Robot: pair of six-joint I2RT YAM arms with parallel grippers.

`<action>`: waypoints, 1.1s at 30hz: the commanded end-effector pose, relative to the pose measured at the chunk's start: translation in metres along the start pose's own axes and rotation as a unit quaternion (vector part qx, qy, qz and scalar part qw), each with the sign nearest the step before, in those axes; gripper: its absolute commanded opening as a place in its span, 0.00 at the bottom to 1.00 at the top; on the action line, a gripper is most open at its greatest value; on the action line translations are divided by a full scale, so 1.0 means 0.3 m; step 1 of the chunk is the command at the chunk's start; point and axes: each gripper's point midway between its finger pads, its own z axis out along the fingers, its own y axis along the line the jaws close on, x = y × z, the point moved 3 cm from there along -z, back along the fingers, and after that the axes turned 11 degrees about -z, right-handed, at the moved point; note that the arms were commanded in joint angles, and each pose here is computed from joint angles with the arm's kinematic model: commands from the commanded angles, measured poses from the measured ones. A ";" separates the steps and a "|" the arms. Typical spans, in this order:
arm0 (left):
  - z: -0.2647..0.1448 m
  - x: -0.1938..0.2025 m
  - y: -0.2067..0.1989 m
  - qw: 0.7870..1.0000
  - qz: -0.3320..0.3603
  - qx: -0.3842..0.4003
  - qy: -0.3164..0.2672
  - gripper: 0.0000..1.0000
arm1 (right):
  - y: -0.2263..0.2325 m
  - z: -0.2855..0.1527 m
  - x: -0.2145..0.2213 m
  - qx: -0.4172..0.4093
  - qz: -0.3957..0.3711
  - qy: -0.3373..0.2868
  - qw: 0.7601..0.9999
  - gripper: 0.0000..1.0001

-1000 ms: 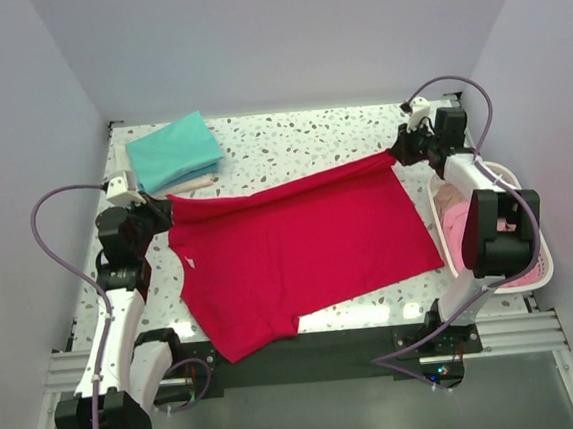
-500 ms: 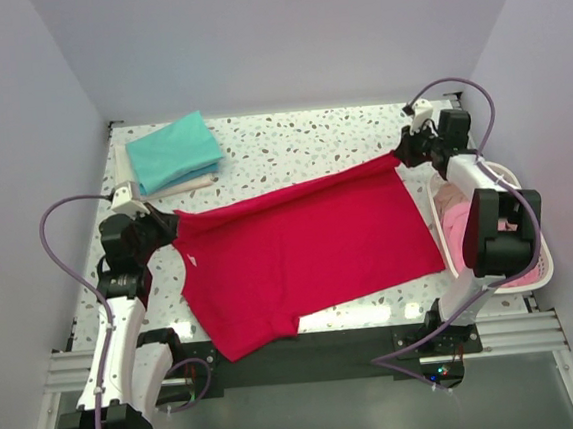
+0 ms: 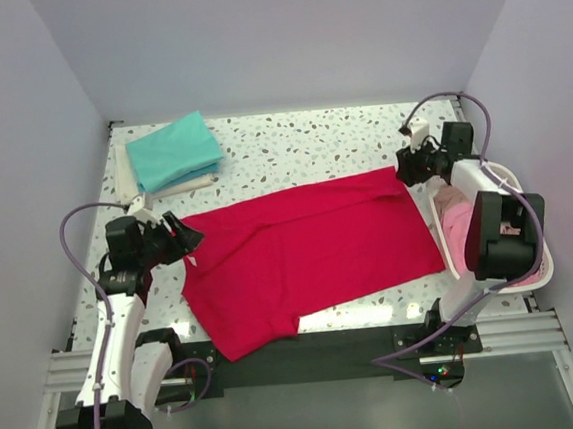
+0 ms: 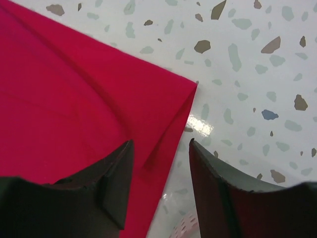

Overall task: Fold and stack the t-shirts
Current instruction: Fold the tshirt

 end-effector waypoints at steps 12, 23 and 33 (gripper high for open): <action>0.061 -0.175 -0.069 0.998 0.065 0.002 -0.013 0.65 | -0.065 0.132 -0.068 -0.046 0.066 0.086 0.993 0.39; 0.240 -0.231 0.003 0.999 0.042 -0.028 -0.003 0.63 | -0.067 0.191 0.022 -0.037 0.097 0.141 0.985 0.38; 0.357 -0.192 0.080 0.998 0.008 -0.050 0.025 0.59 | -0.046 0.236 0.042 -0.054 0.112 0.148 0.981 0.36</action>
